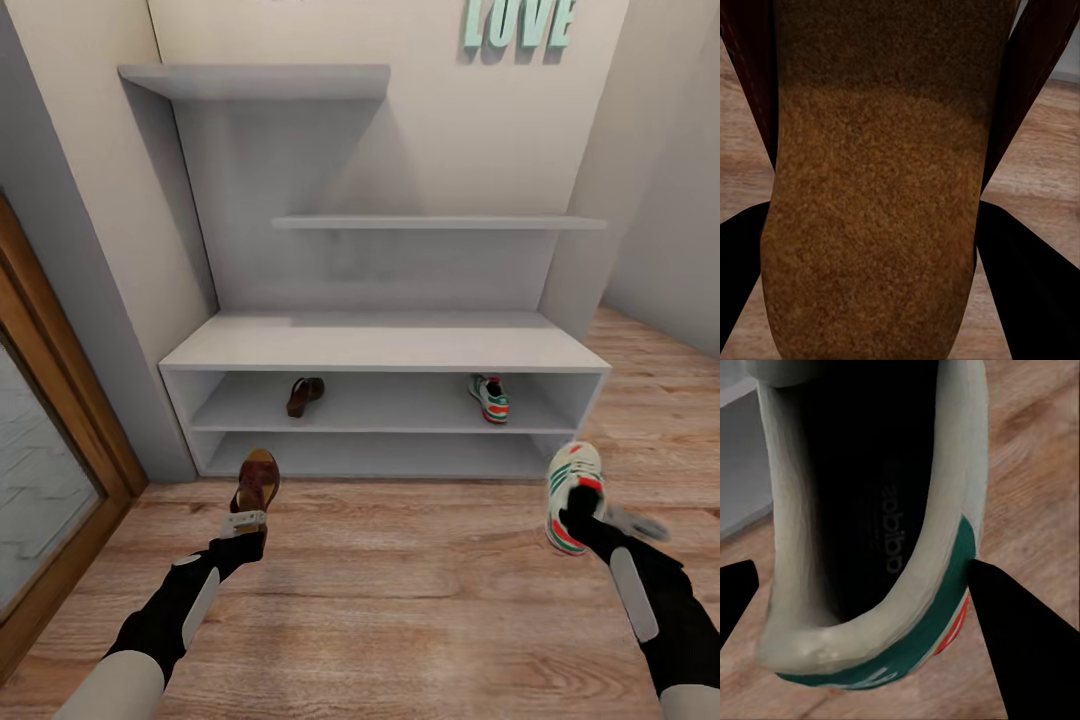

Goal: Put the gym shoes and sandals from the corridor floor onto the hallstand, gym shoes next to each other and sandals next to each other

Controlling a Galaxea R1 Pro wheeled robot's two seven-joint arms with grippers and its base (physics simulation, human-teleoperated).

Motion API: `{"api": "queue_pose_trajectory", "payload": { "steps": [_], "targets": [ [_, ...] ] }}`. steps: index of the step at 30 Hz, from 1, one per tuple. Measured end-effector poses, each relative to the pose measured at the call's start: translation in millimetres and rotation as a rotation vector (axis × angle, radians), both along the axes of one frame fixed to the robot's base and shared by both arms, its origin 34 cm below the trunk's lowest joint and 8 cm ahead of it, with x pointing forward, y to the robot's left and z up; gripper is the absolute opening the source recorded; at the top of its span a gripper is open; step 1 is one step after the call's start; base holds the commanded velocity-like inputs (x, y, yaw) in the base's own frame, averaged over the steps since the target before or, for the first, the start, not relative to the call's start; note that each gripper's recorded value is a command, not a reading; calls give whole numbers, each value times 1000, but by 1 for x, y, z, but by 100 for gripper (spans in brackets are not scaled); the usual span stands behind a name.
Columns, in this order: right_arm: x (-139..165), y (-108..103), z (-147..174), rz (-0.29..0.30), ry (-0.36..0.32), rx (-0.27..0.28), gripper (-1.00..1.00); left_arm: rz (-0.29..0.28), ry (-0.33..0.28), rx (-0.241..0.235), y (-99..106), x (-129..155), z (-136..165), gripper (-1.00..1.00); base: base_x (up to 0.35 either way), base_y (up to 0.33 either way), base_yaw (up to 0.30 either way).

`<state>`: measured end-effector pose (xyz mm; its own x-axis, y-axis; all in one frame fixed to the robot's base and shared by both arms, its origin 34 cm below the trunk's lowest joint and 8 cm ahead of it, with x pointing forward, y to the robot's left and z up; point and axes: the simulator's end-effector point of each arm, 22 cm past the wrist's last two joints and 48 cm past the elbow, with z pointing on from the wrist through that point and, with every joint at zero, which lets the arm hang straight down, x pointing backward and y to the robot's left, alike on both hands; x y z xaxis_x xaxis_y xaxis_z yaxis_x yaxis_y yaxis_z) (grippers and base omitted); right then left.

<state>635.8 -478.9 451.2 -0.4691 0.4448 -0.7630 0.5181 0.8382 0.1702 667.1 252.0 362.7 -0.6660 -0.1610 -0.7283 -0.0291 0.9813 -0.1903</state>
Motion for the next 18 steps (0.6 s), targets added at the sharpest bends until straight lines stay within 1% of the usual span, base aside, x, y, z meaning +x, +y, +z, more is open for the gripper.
{"api": "queue_pose_trajectory", "payload": {
  "steps": [1, 2, 4, 5, 6, 7, 8, 9, 11, 12, 13, 16, 18],
  "targets": [
    [-5, -25, 8, -25, -2, -30, -100, 0, 0, 0, 0, 0, 0, -100, 0, 0, 0],
    [-7, -38, 13, -39, -7, -38, -100, 0, 0, -1, 0, 0, 0, -100, 0, 0, 0],
    [-21, -90, 32, -105, -14, -92, -100, 0, 1, -1, -1, 0, 0, -100, 0, 0, 0],
    [-28, -111, 41, -143, -34, -89, -100, 0, 1, -1, -1, 0, 0, -100, 0, 0, 0],
    [-38, -135, 50, -186, -38, -108, -100, 0, 1, -1, -1, 0, 0, -100, 0, 0, 0],
    [-51, -163, 62, -250, -68, -98, -100, 0, 1, -1, -1, 0, 0, -100, 0, 0, 0],
    [-68, -190, 71, -307, -71, -119, -100, 0, 2, -1, -1, 0, 0, -100, 0, 0, 0],
    [-72, -198, 76, -329, -89, -108, -100, 0, 2, -1, -1, 0, 0, -100, 0, 0, 0],
    [-100, -240, 97, -418, -113, -132, -100, 0, 4, -1, -1, -1, -1, -100, 0, 0, 0],
    [-110, -255, 106, -454, -137, -127, -100, 0, 5, -1, -1, -1, -1, -100, 0, 0, 0],
    [-122, -271, 115, -488, -142, -142, -100, 0, 5, -1, -1, 0, 0, -100, 0, 0, 0],
    [-149, -304, 137, -566, -177, -158, -100, 0, 6, -3, -3, 0, 0, -100, 0, 0, 0],
    [-163, -320, 149, -605, -199, -161, -100, -1, 7, -4, -3, 0, 0, -100, 0, 0, 0]
  ]
}}
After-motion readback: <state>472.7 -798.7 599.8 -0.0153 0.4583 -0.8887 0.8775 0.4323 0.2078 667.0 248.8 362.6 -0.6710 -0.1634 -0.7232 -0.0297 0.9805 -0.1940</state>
